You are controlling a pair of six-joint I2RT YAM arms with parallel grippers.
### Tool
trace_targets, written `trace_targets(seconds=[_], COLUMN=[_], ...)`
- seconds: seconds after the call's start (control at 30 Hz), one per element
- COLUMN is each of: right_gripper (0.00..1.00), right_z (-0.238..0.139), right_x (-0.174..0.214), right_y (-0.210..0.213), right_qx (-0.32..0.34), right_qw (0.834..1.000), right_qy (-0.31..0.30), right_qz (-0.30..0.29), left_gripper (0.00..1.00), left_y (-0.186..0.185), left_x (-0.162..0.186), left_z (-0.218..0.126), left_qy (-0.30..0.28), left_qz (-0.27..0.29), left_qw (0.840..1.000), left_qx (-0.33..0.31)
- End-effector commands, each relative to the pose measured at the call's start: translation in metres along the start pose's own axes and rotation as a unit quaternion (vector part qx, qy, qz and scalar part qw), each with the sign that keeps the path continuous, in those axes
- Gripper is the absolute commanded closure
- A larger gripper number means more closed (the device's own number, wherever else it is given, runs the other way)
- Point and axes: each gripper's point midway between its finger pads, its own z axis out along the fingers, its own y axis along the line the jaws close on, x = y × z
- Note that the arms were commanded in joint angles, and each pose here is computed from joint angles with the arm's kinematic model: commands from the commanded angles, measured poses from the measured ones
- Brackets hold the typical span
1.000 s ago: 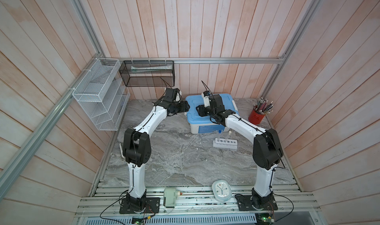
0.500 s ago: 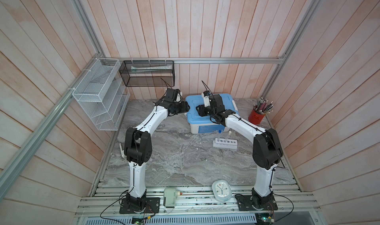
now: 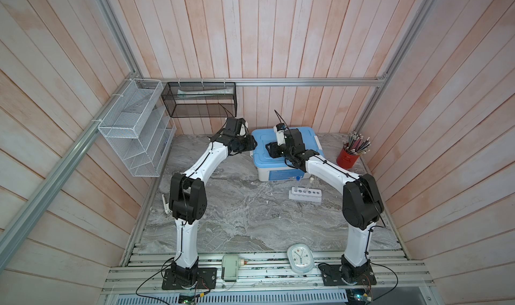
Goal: Organize the chemistry lab equipment
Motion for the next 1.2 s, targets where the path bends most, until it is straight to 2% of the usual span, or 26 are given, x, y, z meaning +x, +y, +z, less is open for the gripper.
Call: trace_targets(seconds=[0.0,0.17,0.37,0.47,0.8,0.97,1.17], right_gripper=[0.52,0.53,0.53,0.53,0.53,0.53,0.53], right_z=[0.019,0.019,0.019,0.019,0.017,0.017,0.018], right_x=[0.107,0.111,0.111,0.113,0.114,0.116,0.117], right_y=[-0.011,-0.012,-0.011,-0.012,-0.013,-0.014,-0.015], right_qx=[0.005,0.003,0.001,0.001,0.002,0.002,0.002], right_qw=[0.988,0.987,0.987,0.987,0.987,0.987,0.987], right_qy=[0.153,0.157,0.156,0.156,0.155,0.156,0.157], right_qz=[0.031,0.033,0.034,0.036,0.038,0.039,0.041], left_gripper=[0.54,0.55,0.39,0.36,0.36,0.32,0.34], left_y=[-0.002,-0.003,-0.002,-0.001,0.01,0.011,0.013], left_x=[0.003,0.003,-0.005,-0.01,0.003,0.005,0.009], left_z=[0.009,0.009,0.0,-0.008,0.002,0.005,0.013], left_qy=[0.01,0.012,0.005,-0.004,0.012,0.014,0.022], left_qz=[0.005,0.006,0.013,0.017,0.006,-0.002,-0.007], left_qw=[1.0,1.0,1.0,0.999,0.999,0.999,0.999], left_qx=[-0.002,-0.007,-0.024,-0.033,-0.044,-0.043,-0.038])
